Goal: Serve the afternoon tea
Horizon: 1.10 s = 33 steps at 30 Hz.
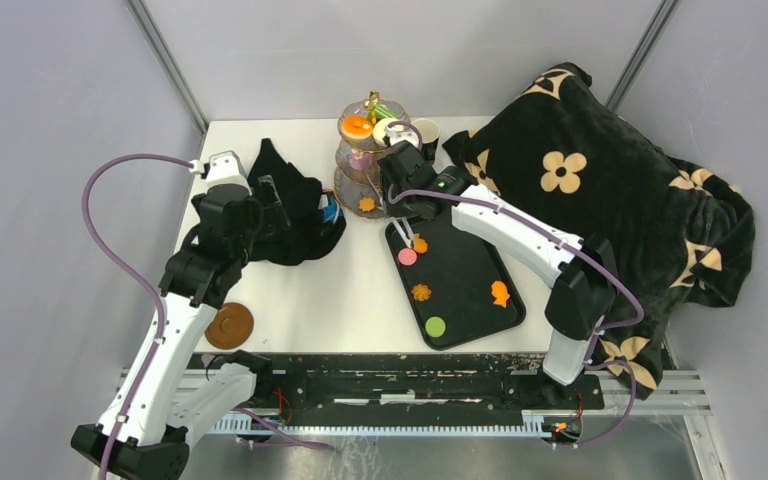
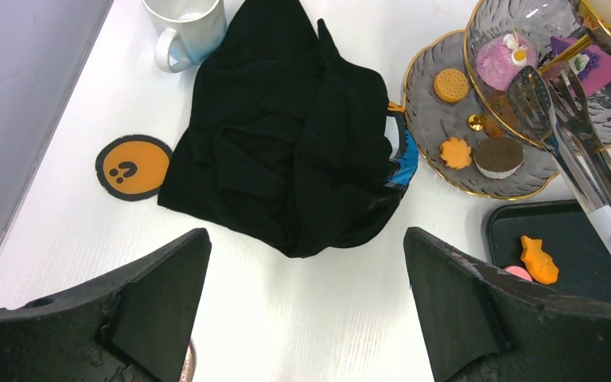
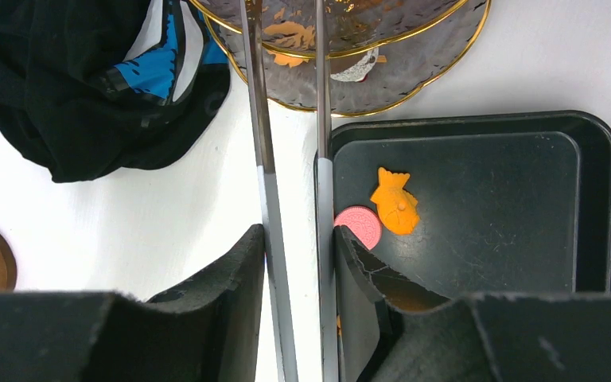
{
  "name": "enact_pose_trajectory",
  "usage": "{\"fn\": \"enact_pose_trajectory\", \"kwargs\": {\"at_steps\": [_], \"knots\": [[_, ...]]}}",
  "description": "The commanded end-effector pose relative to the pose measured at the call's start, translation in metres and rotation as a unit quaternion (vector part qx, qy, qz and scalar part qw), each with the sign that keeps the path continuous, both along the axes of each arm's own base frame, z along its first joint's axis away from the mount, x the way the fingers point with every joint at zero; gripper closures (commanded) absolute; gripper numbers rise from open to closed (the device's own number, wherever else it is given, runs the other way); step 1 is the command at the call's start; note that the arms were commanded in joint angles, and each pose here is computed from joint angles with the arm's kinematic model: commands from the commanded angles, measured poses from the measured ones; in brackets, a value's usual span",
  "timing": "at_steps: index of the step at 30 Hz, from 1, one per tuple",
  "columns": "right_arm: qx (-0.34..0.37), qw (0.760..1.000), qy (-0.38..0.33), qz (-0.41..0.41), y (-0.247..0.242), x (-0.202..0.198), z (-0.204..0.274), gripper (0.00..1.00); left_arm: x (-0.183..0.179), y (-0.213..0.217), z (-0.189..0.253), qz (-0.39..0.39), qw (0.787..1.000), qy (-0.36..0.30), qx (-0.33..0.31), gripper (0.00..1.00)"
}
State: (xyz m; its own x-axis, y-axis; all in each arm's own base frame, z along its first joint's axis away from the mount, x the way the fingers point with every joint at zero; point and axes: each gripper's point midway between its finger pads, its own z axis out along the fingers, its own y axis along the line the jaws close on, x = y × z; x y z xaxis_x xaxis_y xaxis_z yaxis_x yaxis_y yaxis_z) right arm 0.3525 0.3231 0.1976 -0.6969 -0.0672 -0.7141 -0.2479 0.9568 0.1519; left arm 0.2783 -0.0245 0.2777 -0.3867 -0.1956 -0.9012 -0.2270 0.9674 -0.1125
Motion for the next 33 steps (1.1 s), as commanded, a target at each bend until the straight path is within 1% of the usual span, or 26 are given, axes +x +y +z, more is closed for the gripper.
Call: {"fn": "enact_pose_trajectory", "kwargs": {"at_steps": [1, 4, 6, 8, 11, 13, 18, 22, 26, 28, 33], "knots": [[0.039, 0.999, -0.036, 0.001, 0.000, 0.001, 0.037, 0.62, 0.003, 0.003, 0.016, -0.003, 1.000, -0.023, 0.008, 0.02], [0.048, 0.998, -0.038, 0.011, -0.003, -0.006, 0.047, 0.68, 0.003, 0.003, 0.017, -0.003, 1.000, -0.024, 0.009, 0.02], [0.058, 0.997, -0.041, 0.020, -0.005, -0.013, 0.055, 0.76, 0.004, 0.002, 0.017, -0.003, 1.000, -0.024, 0.009, 0.02], [0.072, 0.995, -0.046, 0.042, -0.005, -0.022, 0.064, 0.80, 0.004, 0.002, 0.018, -0.003, 1.000, -0.023, 0.009, 0.02], [0.089, 0.992, -0.047, 0.081, -0.005, -0.039, 0.073, 0.83, 0.005, 0.003, 0.016, -0.001, 1.000, -0.022, 0.012, 0.02], [0.095, 0.990, -0.049, 0.091, -0.014, -0.052, 0.080, 0.84, 0.006, 0.003, 0.015, 0.000, 1.000, -0.019, 0.015, 0.02], [0.087, 0.988, -0.038, 0.125, -0.038, -0.086, 0.077, 0.88, 0.008, 0.002, 0.016, -0.003, 1.000, -0.019, 0.014, 0.02], [0.099, 0.980, -0.002, 0.172, -0.031, -0.111, 0.052, 0.89, 0.010, 0.001, 0.017, -0.003, 1.000, -0.021, 0.011, 0.02], [0.112, 0.975, 0.015, 0.189, 0.004, -0.126, 0.024, 0.88, 0.010, 0.001, 0.018, 0.001, 1.000, -0.021, 0.007, 0.02], [0.120, 0.977, 0.019, 0.177, 0.023, -0.125, 0.008, 0.85, 0.008, 0.002, 0.018, 0.002, 1.000, -0.023, 0.005, 0.02], [0.137, 0.978, 0.033, 0.152, 0.067, -0.118, -0.039, 0.86, 0.002, 0.005, 0.018, 0.006, 1.000, -0.019, 0.007, 0.02]]}}
